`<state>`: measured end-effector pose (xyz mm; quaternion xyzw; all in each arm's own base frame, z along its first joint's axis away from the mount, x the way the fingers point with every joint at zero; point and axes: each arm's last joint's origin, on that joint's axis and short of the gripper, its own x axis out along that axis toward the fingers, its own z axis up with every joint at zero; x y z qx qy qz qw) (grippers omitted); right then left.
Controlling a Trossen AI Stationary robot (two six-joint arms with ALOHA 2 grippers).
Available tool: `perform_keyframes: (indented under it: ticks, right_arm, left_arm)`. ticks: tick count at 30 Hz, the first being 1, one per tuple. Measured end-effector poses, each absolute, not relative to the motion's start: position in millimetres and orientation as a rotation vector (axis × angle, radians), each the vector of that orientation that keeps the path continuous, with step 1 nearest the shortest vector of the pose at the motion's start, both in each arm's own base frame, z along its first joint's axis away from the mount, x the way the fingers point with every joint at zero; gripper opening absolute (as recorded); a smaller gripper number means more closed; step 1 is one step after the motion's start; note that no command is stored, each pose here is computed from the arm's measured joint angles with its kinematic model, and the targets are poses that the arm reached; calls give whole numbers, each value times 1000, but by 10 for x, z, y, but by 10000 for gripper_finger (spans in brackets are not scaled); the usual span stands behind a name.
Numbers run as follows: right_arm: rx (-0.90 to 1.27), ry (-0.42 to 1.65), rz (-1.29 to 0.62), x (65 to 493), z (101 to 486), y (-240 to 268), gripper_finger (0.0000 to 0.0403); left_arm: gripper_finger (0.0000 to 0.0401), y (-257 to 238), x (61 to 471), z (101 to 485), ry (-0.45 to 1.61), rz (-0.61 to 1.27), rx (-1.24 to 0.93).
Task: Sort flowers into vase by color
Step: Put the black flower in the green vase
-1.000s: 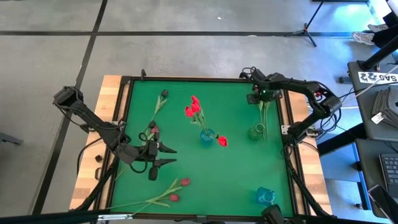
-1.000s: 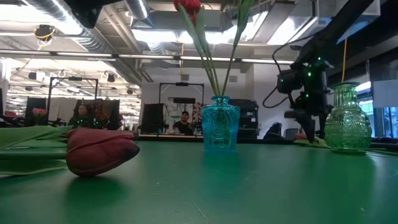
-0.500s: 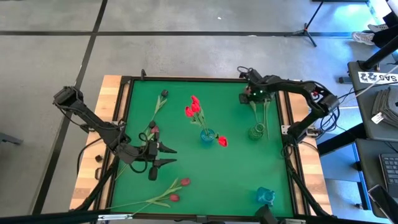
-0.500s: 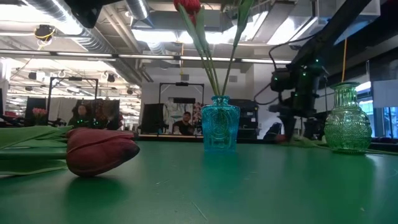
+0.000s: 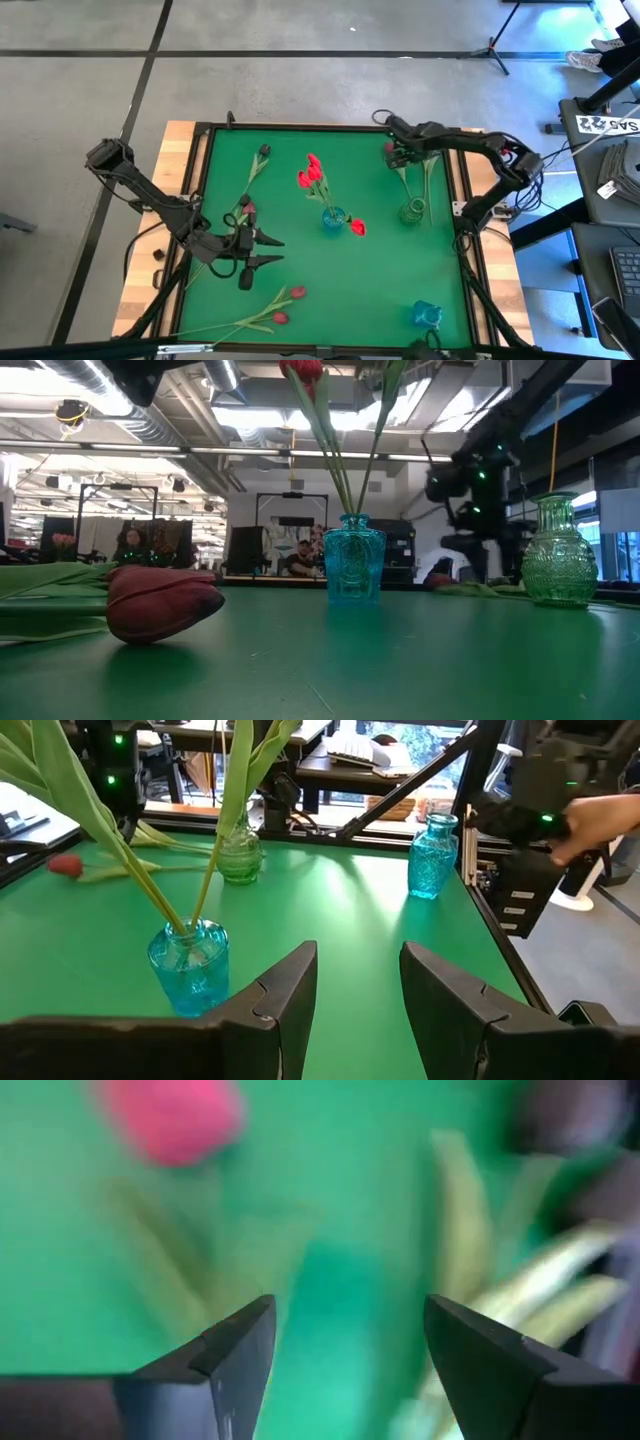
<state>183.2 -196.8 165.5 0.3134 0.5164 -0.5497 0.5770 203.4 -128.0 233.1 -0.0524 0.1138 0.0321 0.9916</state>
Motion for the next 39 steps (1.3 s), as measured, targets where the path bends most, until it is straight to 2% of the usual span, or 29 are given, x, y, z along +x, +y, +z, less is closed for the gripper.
perform_keyframes:
  ticks: [5,9,14,18,23,27,33,39]
  right_arm:
    - [802,1214,-1507,1472,1489,-2064,253]
    - [819,1102,-1529,1522,1468,-2092,253]
    - [897,1111,-1471,1531,1446,-2071,253]
    - [981,1073,-1329,1630,1444,-2047,253]
    - [932,945,-1121,1989,1534,-1978,253]
    - [838,907,-1065,2235,1714,-1919,253]
    - [645,1116,-1394,2051,1775,-1845,253]
    - [737,1200,-1568,1713,1515,-1795,253]
  left_arm:
    - [141,-1327,2003,2287,261,49,-122]
    - [141,-1400,2000,2219,284,29,-86]
    - [141,-1435,2037,2121,313,42,-52]
    - [141,-1461,2068,2061,325,43,-38]
    - [141,-1463,2074,2056,323,44,-35]
    - [141,-1463,2081,2074,304,51,-20]
    - [141,-1448,2102,2097,283,58,-16]
    - [141,-1467,2086,2092,288,49,-12]
